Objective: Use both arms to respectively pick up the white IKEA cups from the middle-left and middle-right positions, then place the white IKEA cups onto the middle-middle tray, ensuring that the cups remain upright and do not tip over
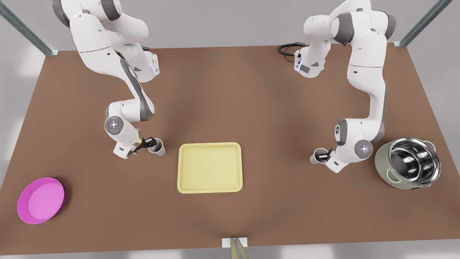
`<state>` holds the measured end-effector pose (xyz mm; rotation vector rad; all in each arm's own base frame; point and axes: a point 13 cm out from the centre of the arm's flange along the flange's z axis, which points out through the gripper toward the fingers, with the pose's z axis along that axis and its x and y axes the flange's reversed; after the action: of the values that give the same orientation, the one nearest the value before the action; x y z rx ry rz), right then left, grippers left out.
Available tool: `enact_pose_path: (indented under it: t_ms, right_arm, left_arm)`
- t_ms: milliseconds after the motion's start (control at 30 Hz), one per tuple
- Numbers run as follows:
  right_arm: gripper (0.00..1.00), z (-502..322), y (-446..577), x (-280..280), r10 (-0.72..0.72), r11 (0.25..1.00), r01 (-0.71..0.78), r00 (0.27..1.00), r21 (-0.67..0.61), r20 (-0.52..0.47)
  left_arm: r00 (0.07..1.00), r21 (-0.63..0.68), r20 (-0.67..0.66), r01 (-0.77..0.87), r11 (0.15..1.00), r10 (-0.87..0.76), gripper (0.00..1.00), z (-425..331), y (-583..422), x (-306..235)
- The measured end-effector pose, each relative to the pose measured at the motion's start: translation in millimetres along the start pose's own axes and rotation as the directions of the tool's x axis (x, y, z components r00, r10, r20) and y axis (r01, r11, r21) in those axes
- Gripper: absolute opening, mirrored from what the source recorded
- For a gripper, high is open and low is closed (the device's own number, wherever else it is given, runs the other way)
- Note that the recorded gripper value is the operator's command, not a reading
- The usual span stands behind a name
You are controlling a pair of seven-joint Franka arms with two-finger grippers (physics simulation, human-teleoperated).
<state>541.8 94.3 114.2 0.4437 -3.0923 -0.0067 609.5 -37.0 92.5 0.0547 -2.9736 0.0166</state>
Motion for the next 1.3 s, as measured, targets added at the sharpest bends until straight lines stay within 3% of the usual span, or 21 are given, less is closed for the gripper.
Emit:
enact_pose_path:
  t_ms: [133, 333, 400, 467, 533, 633, 800, 1000, 1300]
  right_arm:
    - [1.00, 16, 0, -2, 0.004, 1.000, -0.004, 1.000, -0.001, -0.008]
    - [0.98, 23, 16, -13, -0.025, 1.000, 0.025, 1.000, 0.000, -0.002]
    - [0.59, 21, 22, -15, -0.038, 0.999, 0.038, 0.999, 0.000, 0.002]
    - [0.35, 18, 27, -17, -0.048, 0.999, 0.048, 0.999, 0.000, 0.008]
    - [0.21, 13, 28, -22, -0.056, 0.998, 0.056, 0.998, 0.002, 0.019]
    - [0.21, 3, 24, -32, -0.065, 0.998, 0.065, 0.997, 0.003, 0.041]
    - [0.21, -24, 16, -60, -0.081, 0.997, 0.079, 0.992, 0.018, 0.098]
    - [0.21, -46, 58, -117, -0.081, 0.996, 0.088, 0.981, -0.033, 0.176]
    - [0.21, -41, 183, -151, -0.066, 0.986, 0.095, 0.977, -0.138, 0.204]
  left_arm:
    - [1.000, 0.002, 0.008, -0.003, 1.000, 0.003, 0.27, -1, -2, -2]
    - [1.000, 0.011, 0.009, -0.028, 1.000, 0.028, 0.27, -4, -19, 0]
    - [0.999, 0.013, 0.010, -0.037, 0.999, 0.037, 0.27, -13, -27, 2]
    - [0.998, 0.011, 0.015, -0.056, 0.998, 0.056, 0.27, -28, -45, 7]
    - [0.998, 0.013, 0.010, -0.070, 0.997, 0.070, 0.25, -36, -63, 12]
    - [0.995, 0.022, 0.008, -0.099, 0.995, 0.099, 0.25, -42, -106, 16]
    - [0.980, 0.099, 0.072, -0.194, 0.976, 0.188, 0.26, -78, -277, 22]
    - [0.986, 0.152, 0.116, -0.136, 0.979, 0.119, 0.27, -73, -397, 14]
    - [0.992, 0.160, 0.107, 0.045, 0.986, -0.062, 0.27, -44, -443, 19]
